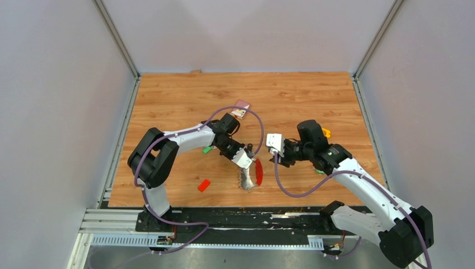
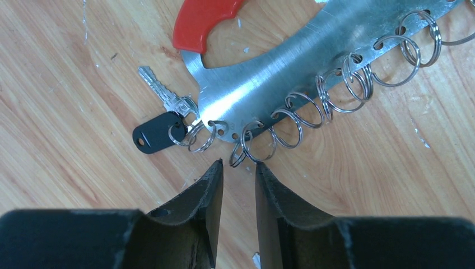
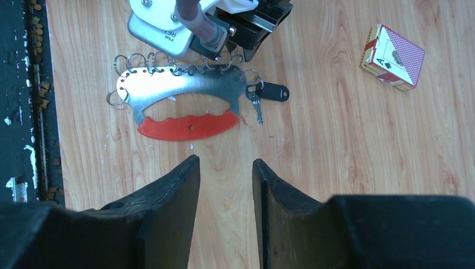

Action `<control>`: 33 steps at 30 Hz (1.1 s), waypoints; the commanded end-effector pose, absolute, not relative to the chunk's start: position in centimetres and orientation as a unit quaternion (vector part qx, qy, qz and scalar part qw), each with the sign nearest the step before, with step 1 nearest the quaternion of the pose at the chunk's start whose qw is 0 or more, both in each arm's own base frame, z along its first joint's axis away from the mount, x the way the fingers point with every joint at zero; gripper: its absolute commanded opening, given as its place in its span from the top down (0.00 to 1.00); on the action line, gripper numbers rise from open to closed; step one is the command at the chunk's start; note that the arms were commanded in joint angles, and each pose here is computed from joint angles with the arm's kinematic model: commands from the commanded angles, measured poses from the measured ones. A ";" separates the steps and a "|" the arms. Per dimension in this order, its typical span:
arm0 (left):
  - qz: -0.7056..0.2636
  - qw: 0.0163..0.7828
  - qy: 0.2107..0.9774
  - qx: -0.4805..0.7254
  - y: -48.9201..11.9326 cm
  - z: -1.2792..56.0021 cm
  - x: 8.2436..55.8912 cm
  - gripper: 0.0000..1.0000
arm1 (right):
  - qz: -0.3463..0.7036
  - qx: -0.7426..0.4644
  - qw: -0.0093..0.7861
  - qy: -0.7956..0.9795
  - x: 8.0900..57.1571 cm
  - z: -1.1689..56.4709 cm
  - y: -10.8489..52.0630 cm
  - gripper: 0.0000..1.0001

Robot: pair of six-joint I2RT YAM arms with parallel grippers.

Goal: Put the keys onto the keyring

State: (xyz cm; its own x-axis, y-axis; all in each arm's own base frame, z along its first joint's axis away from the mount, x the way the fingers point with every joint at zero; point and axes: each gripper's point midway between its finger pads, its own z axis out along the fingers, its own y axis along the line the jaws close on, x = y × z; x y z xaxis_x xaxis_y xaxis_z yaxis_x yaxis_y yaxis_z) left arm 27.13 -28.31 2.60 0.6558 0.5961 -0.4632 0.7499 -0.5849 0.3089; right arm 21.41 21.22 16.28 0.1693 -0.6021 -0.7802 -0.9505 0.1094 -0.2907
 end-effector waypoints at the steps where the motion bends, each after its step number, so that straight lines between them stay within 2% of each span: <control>1: -0.149 0.272 0.354 0.882 -30.0 3.5 27.6 0.65 | 0.216 -0.637 0.425 0.606 21.2 16.3 21.5 0.60; 11: -0.157 0.265 0.350 0.884 -30.3 3.0 26.9 0.73 | 0.218 -0.637 0.421 0.608 21.1 16.1 21.5 0.60; 17: -0.169 0.255 0.358 0.882 -29.9 2.7 26.2 0.85 | 0.218 -0.637 0.419 0.609 21.1 15.9 21.5 0.60; 22: -0.177 0.256 0.385 0.869 -29.8 3.4 26.0 1.00 | 0.218 -0.635 0.420 0.611 21.3 16.2 21.5 0.60; 29: -0.211 0.355 0.472 0.779 -31.1 9.1 27.6 1.00 | 0.213 -0.612 0.465 0.604 22.0 20.1 21.9 0.60; 33: -0.250 0.407 0.477 0.738 -31.9 13.6 26.4 1.00 | 0.222 -0.596 0.504 0.585 22.4 23.5 22.6 0.60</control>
State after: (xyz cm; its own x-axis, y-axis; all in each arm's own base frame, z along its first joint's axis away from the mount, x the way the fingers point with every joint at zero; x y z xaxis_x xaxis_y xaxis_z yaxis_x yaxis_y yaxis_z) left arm 26.93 -29.77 6.65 0.4725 0.6324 -0.6138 0.8812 -0.3524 0.3152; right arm 21.64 21.47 17.64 0.1471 -0.5818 -0.8000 -0.9493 0.1441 -0.2793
